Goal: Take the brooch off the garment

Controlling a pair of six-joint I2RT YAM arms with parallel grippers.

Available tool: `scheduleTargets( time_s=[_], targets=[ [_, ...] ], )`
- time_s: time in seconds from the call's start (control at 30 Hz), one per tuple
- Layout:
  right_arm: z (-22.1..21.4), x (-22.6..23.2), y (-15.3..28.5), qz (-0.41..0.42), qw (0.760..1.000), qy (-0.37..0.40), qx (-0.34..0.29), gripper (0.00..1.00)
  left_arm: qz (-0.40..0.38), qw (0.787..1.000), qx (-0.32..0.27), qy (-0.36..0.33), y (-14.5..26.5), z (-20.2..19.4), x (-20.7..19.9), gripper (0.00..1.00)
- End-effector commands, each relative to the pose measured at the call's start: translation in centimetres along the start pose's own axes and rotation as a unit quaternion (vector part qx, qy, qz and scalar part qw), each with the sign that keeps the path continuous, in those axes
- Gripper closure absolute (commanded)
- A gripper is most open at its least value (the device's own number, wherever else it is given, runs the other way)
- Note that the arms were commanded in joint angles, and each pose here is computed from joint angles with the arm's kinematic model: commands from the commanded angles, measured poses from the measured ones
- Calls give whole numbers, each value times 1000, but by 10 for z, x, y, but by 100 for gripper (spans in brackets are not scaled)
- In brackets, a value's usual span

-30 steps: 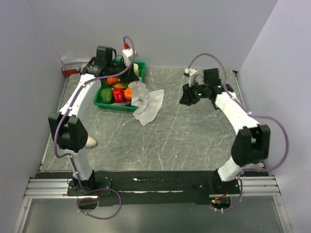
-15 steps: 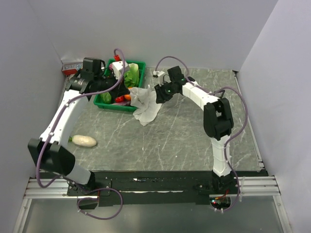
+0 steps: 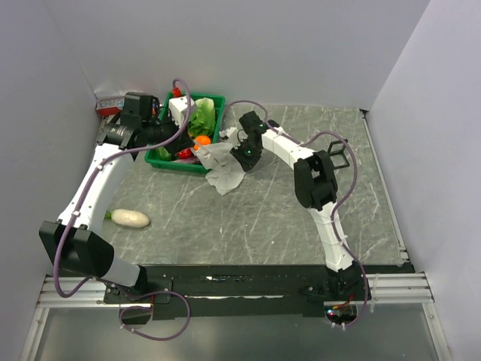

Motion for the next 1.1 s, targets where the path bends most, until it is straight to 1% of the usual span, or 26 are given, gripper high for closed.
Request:
scheduleTargets(
  time_s=[0.0,0.1,0.17,0.2,0.23,0.3,0.33,0.37,0.4,0.43,0.47,0.5,0.57,0.6,0.63,0.67,0.7,0.8,0.83,0.87,0.9,0.93,1.07],
  targets=[
    [-51,20,3,29,994,-12,108,70,-5,1000,-12,-2,-3,4,4,99],
    [-71,30,12,29,990,-16,135,73,-20,1000,-10,7,-8,-2,2,99],
    [-90,40,31,36,987,-32,156,73,-29,999,-6,12,-10,-6,0,99],
    [-97,46,40,45,986,-43,153,74,-36,999,-6,13,-10,-8,-2,99],
    [-117,51,61,51,984,-68,154,74,-42,999,-6,12,-11,-9,-3,99],
    [-143,65,80,73,980,-95,160,76,-65,998,-6,11,-11,-17,-10,99],
    [-141,62,106,63,986,-93,119,76,-68,998,-6,11,-11,-19,-11,99],
    [-138,61,118,67,991,-89,81,75,-68,998,-1,17,-12,-27,-13,99],
    [-135,62,126,66,994,-78,46,68,-66,998,-5,19,-14,-29,-13,99],
    [-121,62,145,52,997,-51,-15,63,-64,998,-4,20,-14,-32,-13,99],
    [-107,51,148,19,998,-25,-59,59,-62,998,1,23,-16,-38,-13,99],
    [-98,49,152,10,996,-7,-83,54,-62,998,4,23,-17,-41,-13,99],
    [-70,37,150,3,993,13,-115,51,-54,998,14,26,-18,-44,-9,99],
    [-44,23,159,-16,990,28,-140,50,-53,998,16,17,-17,-43,-8,99],
    [-38,14,142,-13,991,23,-128,50,-52,998,24,19,-14,-45,-9,99],
    [-30,5,138,-30,991,34,-123,50,-49,998,24,16,-12,-43,-9,99],
    [-9,-3,138,-49,987,63,-142,50,-46,999,25,13,-10,-42,-9,99],
    [-2,-13,111,-77,975,146,-150,49,-36,999,25,14,-5,-39,-10,99],
    [11,-21,112,-111,957,205,-175,48,-31,999,23,16,-4,-37,-9,99],
    [14,-22,108,-123,947,233,-183,48,-28,999,25,19,-3,-37,-8,99],
    [8,-20,97,-125,942,253,-180,48,-26,999,25,23,-3,-36,-8,99],
    [18,-24,92,-146,924,296,-193,48,-26,999,24,23,-2,-34,-8,99],
    [29,-27,66,-165,902,353,-188,49,-33,999,14,40,-3,-24,-8,99]
  ],
)
Point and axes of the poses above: each gripper's point midway between its finger pads, its own y axis back along the fingers, its own x axis along the line the jaws close on, z = x × y, the point moved 6 cm from there along y, back along the fingers, and after that the axes turned 5 degrees about y, right-handed, at the moved point
